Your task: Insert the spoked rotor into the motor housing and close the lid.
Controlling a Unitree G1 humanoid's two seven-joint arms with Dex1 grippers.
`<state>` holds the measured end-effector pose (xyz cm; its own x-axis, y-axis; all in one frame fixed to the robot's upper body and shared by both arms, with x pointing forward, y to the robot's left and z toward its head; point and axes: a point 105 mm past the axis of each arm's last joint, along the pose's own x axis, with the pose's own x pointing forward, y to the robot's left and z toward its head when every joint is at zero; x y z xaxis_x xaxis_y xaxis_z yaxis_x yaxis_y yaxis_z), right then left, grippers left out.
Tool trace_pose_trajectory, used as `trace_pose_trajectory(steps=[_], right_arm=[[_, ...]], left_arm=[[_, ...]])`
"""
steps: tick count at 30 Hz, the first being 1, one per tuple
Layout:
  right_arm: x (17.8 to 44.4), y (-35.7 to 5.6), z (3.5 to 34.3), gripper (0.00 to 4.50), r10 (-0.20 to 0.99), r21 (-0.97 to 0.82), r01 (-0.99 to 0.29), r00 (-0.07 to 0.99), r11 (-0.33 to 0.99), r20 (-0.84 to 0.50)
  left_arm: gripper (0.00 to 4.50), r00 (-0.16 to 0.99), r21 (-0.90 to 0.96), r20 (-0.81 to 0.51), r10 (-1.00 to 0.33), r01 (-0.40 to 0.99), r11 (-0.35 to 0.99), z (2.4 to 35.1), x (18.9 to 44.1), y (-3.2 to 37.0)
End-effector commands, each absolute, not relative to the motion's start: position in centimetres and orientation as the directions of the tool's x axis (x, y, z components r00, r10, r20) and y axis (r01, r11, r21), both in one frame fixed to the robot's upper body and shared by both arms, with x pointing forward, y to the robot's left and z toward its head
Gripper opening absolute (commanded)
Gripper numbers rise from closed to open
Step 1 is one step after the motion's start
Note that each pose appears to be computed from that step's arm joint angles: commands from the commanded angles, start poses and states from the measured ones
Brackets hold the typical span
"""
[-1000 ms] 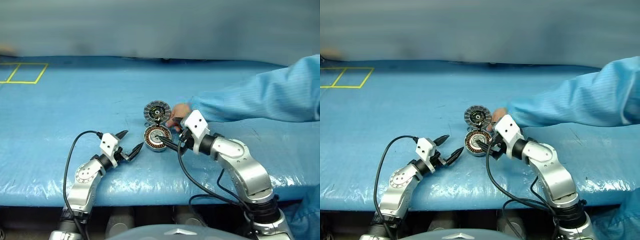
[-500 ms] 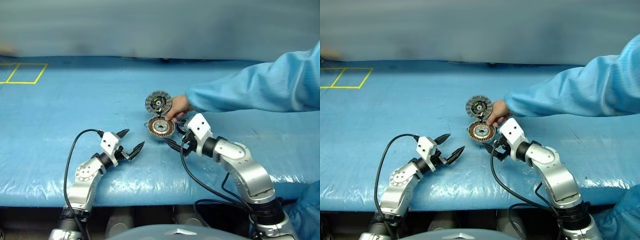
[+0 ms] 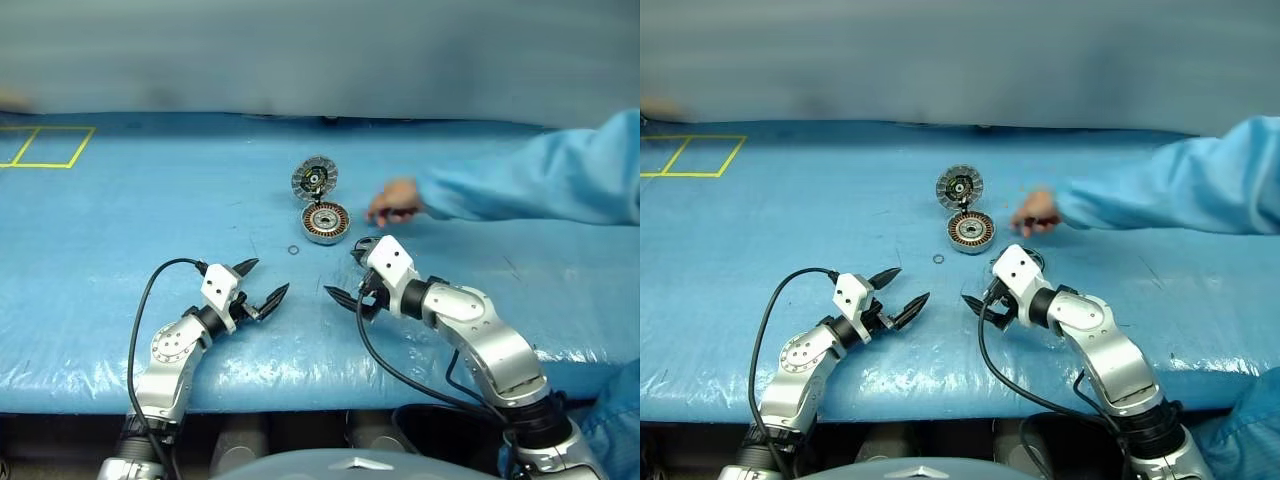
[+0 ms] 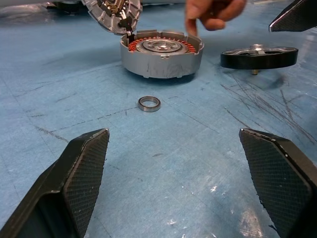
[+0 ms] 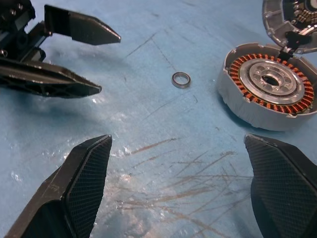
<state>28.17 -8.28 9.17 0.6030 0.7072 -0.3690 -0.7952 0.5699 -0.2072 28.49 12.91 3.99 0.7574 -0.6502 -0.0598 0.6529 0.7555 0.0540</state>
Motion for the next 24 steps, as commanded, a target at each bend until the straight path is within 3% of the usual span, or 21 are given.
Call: trace_pose_trajectory(steps=[1,12,24], right_arm=[[29.1,-7.6,10.4,4.48,0.734,-0.353,-0.827,0.555,0.438,-0.391],[36.1,-5.1,10.9,4.48,0.678,-0.54,-0.84,0.427,0.052,-0.598],[39.5,-4.8,9.7,4.48,0.611,-0.55,-0.835,0.43,-0.01,-0.664]], left_arm=[[4.5,0.749,0.066,-0.051,-0.661,0.663,0.746,4.4,28.8,12.7],[4.5,0.756,0.054,-0.04,-0.653,0.655,0.754,3.9,28.7,12.2],[4.5,0.789,0.047,-0.032,-0.614,0.615,0.787,3.7,27.9,12.9]])
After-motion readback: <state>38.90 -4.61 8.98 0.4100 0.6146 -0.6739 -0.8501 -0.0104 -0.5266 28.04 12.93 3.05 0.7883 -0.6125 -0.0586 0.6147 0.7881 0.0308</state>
